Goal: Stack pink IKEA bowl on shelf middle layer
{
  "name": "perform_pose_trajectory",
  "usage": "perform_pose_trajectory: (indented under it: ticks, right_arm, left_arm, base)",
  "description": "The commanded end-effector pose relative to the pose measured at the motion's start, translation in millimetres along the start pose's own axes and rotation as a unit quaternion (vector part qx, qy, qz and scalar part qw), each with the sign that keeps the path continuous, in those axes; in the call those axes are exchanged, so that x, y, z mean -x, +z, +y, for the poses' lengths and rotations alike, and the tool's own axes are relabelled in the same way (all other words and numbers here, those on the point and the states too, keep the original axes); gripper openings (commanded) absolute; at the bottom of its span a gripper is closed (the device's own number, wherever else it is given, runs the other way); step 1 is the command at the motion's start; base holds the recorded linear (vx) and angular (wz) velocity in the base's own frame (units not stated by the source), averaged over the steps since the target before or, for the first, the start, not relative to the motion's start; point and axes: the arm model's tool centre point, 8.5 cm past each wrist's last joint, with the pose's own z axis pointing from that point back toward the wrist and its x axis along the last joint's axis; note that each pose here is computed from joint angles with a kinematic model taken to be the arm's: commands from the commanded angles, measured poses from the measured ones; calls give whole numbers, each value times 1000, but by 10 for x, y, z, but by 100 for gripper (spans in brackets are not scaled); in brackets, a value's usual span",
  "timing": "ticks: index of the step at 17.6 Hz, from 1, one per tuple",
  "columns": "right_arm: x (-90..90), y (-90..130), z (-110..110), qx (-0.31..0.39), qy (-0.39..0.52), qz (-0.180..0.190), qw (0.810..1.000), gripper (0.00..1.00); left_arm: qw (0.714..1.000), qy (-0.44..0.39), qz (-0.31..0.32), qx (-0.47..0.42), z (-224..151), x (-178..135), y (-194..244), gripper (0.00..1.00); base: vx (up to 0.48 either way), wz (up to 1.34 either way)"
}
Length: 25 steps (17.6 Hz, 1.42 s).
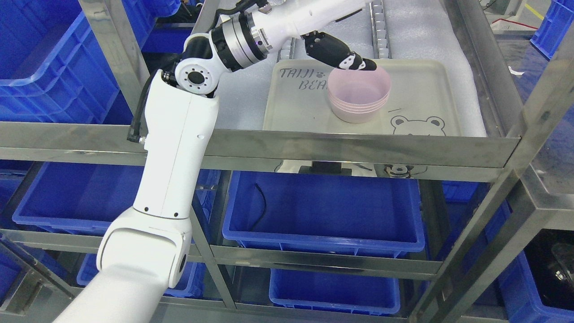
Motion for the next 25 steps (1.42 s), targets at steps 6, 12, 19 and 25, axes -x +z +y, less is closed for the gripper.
perform_pose_trajectory:
  ticks: [6, 12, 19, 25]
  right_arm:
    - [-26, -5, -113, 9, 1, -5, 1000, 100]
    - [-26, -5, -113, 9, 1, -5, 1000, 100]
    - [-26, -5, -113, 9, 1, -5, 1000, 100]
    - [-26, -5, -113, 9, 1, -5, 1000, 100]
  left_arm:
    - [965, 222, -110, 82, -2112, -1213, 150, 99]
    - [946, 309, -57, 84, -2725, -1473, 622, 99]
    - [856, 472, 209, -24, -3896, -1585, 1863, 99]
    - [800, 391, 373, -260, -3665, -1252, 2458, 100]
  base:
    - [0, 0]
    - [0, 0]
    - [3, -13]
    - [-4, 12]
